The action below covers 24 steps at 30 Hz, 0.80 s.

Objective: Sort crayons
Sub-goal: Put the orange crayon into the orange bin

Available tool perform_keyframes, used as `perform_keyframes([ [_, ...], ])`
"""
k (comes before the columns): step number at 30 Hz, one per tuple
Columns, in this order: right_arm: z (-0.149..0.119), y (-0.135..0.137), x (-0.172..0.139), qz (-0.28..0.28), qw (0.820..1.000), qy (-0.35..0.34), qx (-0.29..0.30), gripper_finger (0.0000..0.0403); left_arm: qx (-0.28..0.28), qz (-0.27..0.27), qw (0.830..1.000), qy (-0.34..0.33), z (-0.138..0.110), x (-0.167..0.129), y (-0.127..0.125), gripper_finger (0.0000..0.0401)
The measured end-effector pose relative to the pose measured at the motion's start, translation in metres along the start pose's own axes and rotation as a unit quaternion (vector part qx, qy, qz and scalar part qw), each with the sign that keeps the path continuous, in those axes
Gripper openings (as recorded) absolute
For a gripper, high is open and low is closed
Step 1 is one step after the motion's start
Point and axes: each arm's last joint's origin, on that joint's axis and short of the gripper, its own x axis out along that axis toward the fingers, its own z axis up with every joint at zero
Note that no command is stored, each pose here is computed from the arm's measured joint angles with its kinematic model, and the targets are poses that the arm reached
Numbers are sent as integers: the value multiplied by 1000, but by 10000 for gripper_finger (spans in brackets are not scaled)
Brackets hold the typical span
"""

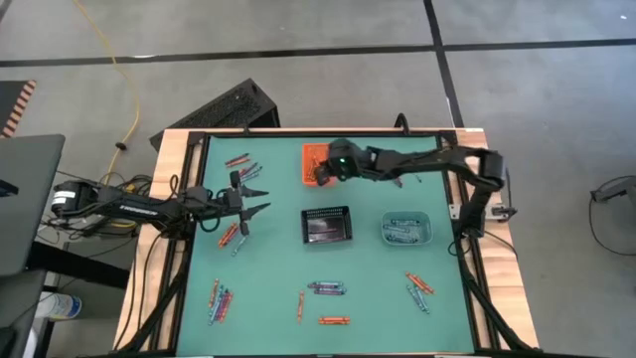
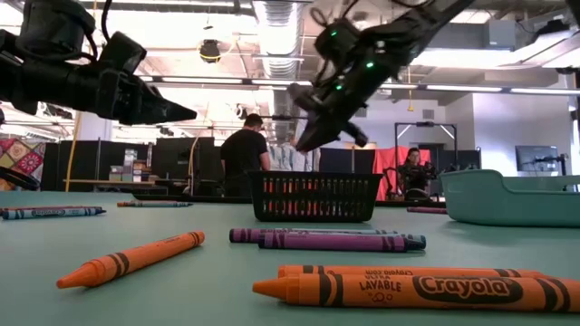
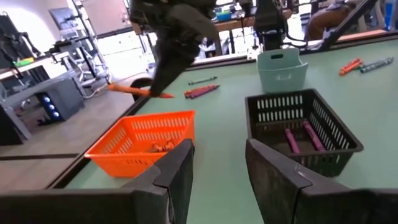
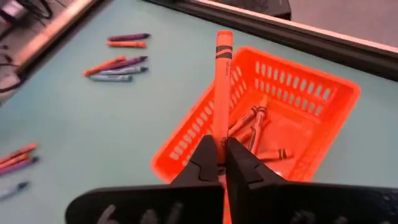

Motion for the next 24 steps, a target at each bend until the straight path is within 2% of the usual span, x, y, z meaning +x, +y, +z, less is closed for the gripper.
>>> perform_keyframes([
  [11,4,-10,46,-67,996,59,20,38,2,-4,1000,14,-3,0,-1,137],
  [18,4,-13,42,-90,994,66,16,77,3,-5,1000,19,-4,0,-1,137],
  [21,7,-12,38,-84,994,65,2,94,3,-5,1000,19,-4,0,-1,137],
  [24,13,-7,28,-50,996,73,-20,107,3,-5,1000,19,-4,0,-1,137],
])
